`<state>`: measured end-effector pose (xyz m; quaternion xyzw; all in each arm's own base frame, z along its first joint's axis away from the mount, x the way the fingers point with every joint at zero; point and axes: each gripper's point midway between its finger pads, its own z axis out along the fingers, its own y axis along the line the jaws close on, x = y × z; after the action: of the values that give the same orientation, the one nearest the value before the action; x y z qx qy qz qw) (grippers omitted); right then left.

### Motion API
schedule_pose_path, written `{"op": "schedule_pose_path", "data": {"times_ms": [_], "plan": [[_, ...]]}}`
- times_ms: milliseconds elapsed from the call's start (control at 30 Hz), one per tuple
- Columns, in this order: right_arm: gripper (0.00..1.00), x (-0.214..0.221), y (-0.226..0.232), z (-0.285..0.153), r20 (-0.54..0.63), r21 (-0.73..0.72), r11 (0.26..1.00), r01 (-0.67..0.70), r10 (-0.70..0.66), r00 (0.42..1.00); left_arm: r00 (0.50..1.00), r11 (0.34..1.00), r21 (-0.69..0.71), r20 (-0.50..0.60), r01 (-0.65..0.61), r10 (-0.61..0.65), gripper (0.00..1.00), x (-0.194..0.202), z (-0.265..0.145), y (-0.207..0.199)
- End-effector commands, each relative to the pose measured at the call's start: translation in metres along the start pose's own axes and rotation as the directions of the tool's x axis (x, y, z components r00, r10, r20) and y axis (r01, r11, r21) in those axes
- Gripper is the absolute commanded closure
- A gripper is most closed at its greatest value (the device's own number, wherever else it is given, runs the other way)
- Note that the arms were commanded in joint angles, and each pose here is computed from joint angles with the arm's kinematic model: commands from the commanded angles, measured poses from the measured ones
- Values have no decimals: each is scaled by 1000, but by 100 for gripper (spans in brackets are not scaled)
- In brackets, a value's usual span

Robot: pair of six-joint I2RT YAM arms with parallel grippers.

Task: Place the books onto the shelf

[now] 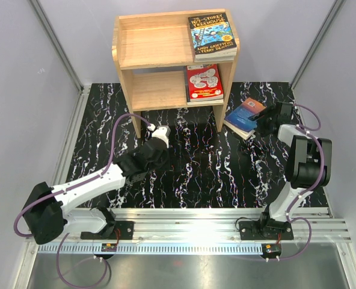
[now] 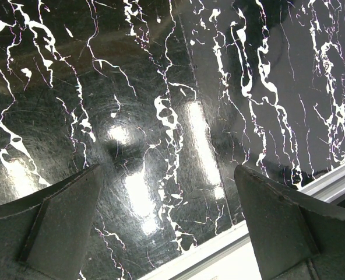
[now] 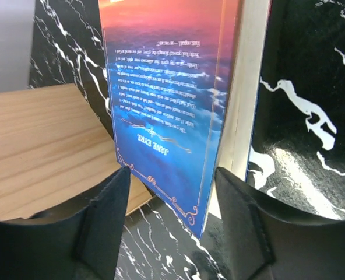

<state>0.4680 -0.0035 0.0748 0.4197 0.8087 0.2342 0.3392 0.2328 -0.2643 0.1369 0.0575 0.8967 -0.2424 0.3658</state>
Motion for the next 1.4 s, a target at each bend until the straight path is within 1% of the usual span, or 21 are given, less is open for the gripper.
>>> {"op": "schedule_pose_path", "data": {"times_ms": [0,133,233,267,367,400,467,533,600,633,833,933,1000,1033,1100,1133,1200,1233,1300,1333,1367], "plan": [[36,-26,35,-10,113,-143,989,-32,49,992,999,999,42,32,6,-8,1,-8,0,-10],[39,-24,30,2,100,-140,988,-61,76,992,1000,999,42,27,3,-4,1,-7,1,-9],[46,-21,26,12,86,-138,987,-76,88,992,1000,999,37,23,1,-2,1,-5,2,-8],[51,-18,23,15,79,-132,988,-80,91,993,1000,999,39,23,0,-1,1,-5,3,-8],[57,-19,20,19,89,-131,988,-87,99,991,1000,999,39,18,0,0,1,-3,5,-8],[62,-20,20,19,95,-136,987,-86,99,991,1000,999,39,16,0,0,1,-2,5,-8],[67,-20,20,20,99,-141,986,-86,100,990,1000,999,36,8,1,-1,1,1,6,-6],[78,-21,24,21,99,-158,984,-82,99,990,1000,999,36,4,0,0,1,2,7,-6],[90,-22,28,22,98,-179,981,-79,98,990,1000,999,36,3,-1,1,1,3,8,-6],[100,-21,28,24,91,-180,981,-79,97,991,1000,999,33,-1,1,-1,1,5,9,-4],[100,-23,33,20,109,-214,975,-60,85,990,1000,999,32,-10,0,0,1,8,12,-4],[100,-21,38,6,111,-238,970,-45,74,991,1000,999,38,-12,3,-2,1,8,13,-5],[100,-11,29,-2,101,-227,973,-49,73,992,1000,999,46,-9,7,-6,1,6,14,-8],[100,-11,35,-15,110,-247,968,-39,68,992,1000,999,48,-9,8,-8,1,5,14,-9],[100,3,21,-26,93,-218,975,-38,60,994,1000,998,55,-3,17,-16,1,2,15,-13],[100,1,29,-42,110,-243,970,-21,49,993,1000,998,63,-2,18,-18,1,1,15,-15],[100,13,14,-55,98,-199,980,-8,28,995,1000,997,72,-6,27,-27,1,-1,17,-20],[100,10,23,-75,126,-221,975,14,15,992,1000,996,85,-5,30,-30,1,-3,17,-23],[100,20,8,-92,126,-170,985,30,-8,992,999,995,94,-11,42,-41,1,-3,20,-27],[100,17,17,-114,162,-195,979,52,-20,987,999,993,110,-7,47,-47,1,-6,20,-31],[100,19,14,-124,175,-187,980,69,-36,984,998,992,116,-7,57,-56,1,-6,21,-33]]}}
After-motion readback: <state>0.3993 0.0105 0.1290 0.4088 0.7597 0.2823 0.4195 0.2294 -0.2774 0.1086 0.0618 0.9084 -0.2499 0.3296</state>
